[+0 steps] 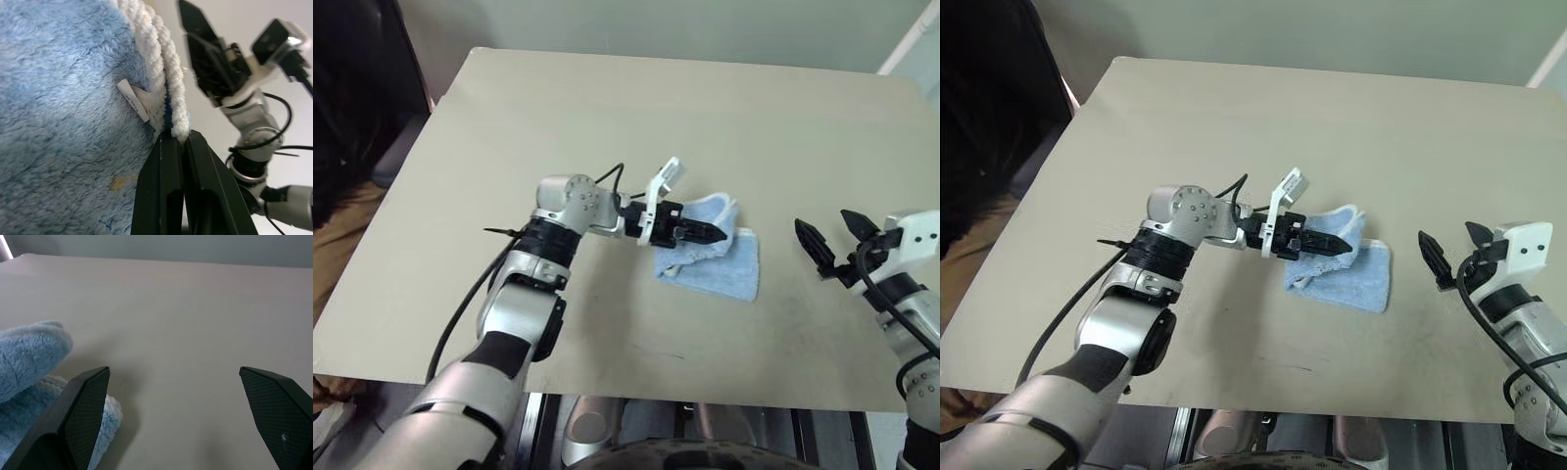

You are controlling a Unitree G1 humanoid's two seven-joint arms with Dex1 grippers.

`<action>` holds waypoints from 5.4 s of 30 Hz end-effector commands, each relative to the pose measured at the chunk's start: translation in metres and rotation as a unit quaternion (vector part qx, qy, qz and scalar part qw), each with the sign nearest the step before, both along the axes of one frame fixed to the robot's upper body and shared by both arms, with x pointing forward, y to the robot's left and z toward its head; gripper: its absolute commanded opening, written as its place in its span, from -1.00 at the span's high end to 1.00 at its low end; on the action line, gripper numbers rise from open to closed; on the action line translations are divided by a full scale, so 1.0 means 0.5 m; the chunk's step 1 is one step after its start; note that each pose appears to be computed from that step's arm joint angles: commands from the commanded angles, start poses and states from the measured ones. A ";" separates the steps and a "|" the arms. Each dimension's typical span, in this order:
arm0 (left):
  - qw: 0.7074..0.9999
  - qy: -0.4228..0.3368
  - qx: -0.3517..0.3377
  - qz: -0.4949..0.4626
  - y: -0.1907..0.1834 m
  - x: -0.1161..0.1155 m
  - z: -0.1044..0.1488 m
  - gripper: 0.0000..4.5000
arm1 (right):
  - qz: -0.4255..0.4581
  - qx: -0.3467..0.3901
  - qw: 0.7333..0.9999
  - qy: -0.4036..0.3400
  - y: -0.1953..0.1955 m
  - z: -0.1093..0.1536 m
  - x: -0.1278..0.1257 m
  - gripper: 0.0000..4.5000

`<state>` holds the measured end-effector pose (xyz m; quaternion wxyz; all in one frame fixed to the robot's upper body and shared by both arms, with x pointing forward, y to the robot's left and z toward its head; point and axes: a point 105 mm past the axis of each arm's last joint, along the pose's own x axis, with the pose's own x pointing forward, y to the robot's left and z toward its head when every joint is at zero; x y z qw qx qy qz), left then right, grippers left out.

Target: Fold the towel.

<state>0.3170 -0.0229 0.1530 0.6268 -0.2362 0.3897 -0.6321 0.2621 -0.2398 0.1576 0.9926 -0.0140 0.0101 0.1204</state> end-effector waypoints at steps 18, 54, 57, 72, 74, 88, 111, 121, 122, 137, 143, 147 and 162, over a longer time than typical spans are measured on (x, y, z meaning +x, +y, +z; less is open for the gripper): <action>0.996 -0.041 0.023 -0.080 -0.026 -0.051 -0.026 0.98 | -0.040 -0.021 0.999 -0.019 -0.018 0.018 -0.016 -1.00; 0.910 -0.365 -0.122 0.151 0.111 0.070 0.069 -0.72 | 0.164 0.036 0.985 -0.028 0.178 0.050 -0.017 0.07; 0.904 -0.390 -0.102 0.142 0.133 0.065 0.047 -0.26 | 0.191 0.040 0.981 -0.019 0.209 0.043 -0.008 0.57; 0.882 -0.463 -0.080 0.022 0.066 -0.008 -0.052 0.98 | 0.193 0.034 0.980 0.045 0.237 -0.056 0.038 1.00; 0.890 -0.449 -0.073 0.014 0.062 -0.013 -0.071 0.98 | 0.158 0.038 0.985 0.059 0.217 -0.087 0.055 1.00; 0.891 -0.448 0.052 -0.051 0.094 -0.024 -0.206 0.98 | 0.112 0.014 0.990 0.083 0.184 -0.169 0.073 1.00; 0.911 -0.389 -0.098 0.097 0.136 0.019 -0.024 1.00 | 0.206 0.087 0.959 0.172 0.068 -0.050 0.033 -0.97; 0.913 -0.382 -0.083 0.111 0.151 0.012 -0.034 1.00 | 0.236 0.138 0.898 0.344 0.058 -0.121 0.013 -0.97; 0.914 -0.381 -0.081 0.114 0.152 0.012 -0.036 1.00 | 0.241 0.148 0.890 0.359 0.058 -0.133 0.008 -0.97; 0.916 -0.374 -0.071 0.123 0.153 0.001 -0.042 1.00 | 0.341 0.218 0.826 0.394 0.160 -0.135 0.017 -0.97; 0.917 -0.372 -0.068 0.125 0.148 0.005 -0.043 1.00 | 0.327 0.184 0.841 0.390 0.156 -0.154 0.029 -0.55; 0.918 -0.372 -0.065 0.123 0.143 0.005 -0.048 1.00 | 0.334 0.207 0.842 0.369 0.148 -0.129 0.028 0.05; 0.920 -0.335 -0.108 0.173 0.141 0.052 -0.016 1.00 | 0.307 0.236 0.892 0.232 0.129 -0.013 0.005 0.97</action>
